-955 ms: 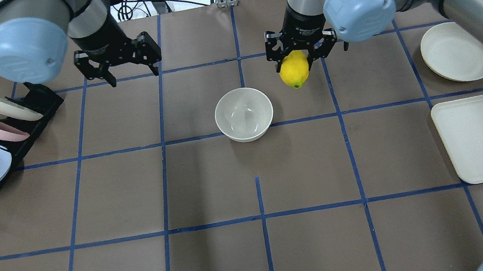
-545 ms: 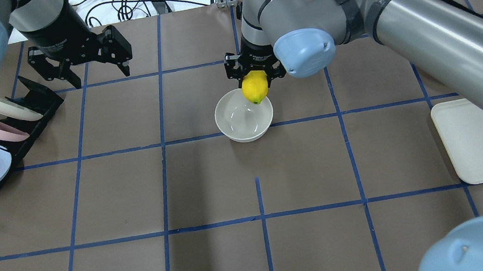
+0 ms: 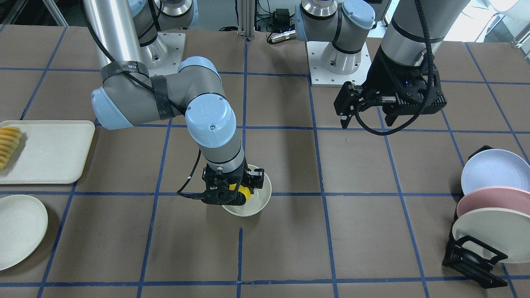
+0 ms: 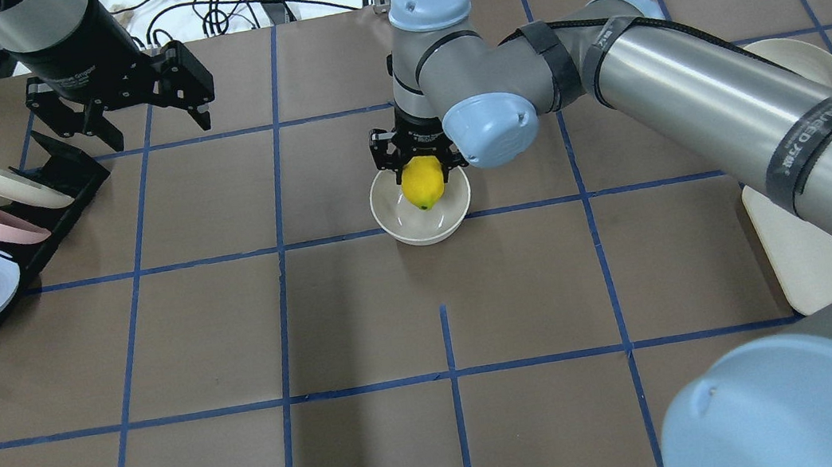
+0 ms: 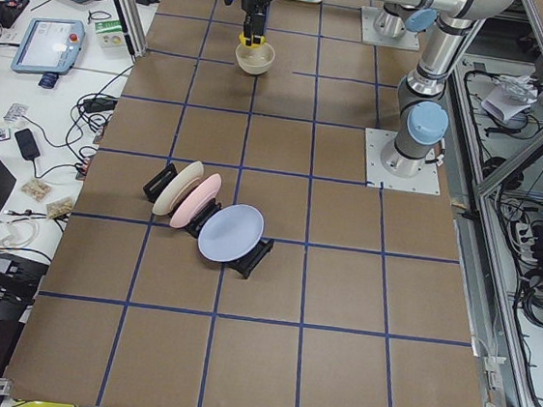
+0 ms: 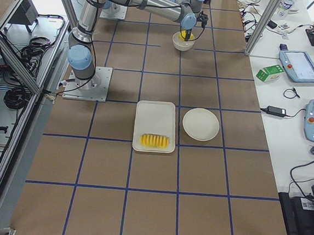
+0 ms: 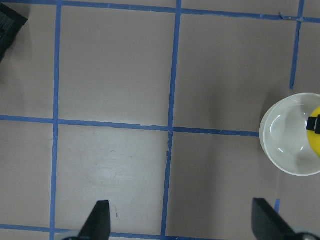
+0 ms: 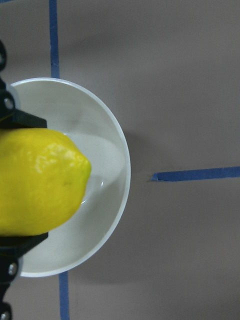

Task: Place bowl and put lemon in it

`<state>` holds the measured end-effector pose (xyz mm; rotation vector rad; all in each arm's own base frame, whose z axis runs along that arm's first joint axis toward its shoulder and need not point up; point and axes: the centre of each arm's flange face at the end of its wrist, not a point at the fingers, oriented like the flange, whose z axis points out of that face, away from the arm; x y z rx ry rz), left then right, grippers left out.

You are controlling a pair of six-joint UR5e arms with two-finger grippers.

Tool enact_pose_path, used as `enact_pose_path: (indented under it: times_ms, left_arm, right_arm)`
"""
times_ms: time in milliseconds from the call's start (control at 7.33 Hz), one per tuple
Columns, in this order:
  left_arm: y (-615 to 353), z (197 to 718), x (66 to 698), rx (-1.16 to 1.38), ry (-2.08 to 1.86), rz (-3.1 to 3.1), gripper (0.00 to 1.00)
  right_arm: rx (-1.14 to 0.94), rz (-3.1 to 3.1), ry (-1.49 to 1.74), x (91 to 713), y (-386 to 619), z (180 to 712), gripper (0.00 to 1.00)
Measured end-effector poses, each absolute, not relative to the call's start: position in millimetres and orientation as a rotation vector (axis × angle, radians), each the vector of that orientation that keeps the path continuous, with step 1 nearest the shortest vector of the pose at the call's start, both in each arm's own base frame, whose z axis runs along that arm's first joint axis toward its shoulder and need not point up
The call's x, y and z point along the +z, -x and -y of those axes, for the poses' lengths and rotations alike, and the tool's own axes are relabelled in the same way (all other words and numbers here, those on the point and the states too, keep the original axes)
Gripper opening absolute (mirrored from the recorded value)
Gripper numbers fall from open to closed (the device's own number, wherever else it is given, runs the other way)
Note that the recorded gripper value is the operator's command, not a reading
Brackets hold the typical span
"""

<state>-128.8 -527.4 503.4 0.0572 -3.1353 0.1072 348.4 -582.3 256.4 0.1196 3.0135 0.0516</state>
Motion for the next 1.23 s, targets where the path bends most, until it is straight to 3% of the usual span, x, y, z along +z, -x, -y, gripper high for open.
enact_pose_path:
  times_ms: [136,273,409,545,1227]
  left_arm:
    - [125.8,527.4,504.4,0.097,0.024,3.136,1.00]
    - [123.0,527.3,507.5,0.084,0.063,3.126,1.00]
    - [121.2,526.8,508.6,0.066,0.073,3.111,1.00]
    - [120.9,526.2,508.2,0.055,0.075,3.103,1.00]
    - [118.4,525.4,501.2,0.029,0.071,3.102,1.00]
  right_arm:
    - [0.076,-3.017,-0.119,245.9,-349.6,582.3,0.30]
    - [0.102,-3.022,-0.120,234.2,-351.2,582.7,0.45]
    - [0.126,-3.027,-0.123,223.6,-352.2,583.0,0.90]
    - [0.138,-3.030,-0.127,217.9,-352.6,583.3,1.00]
    - [0.079,-3.041,-0.134,258.5,-345.5,581.2,1.00]
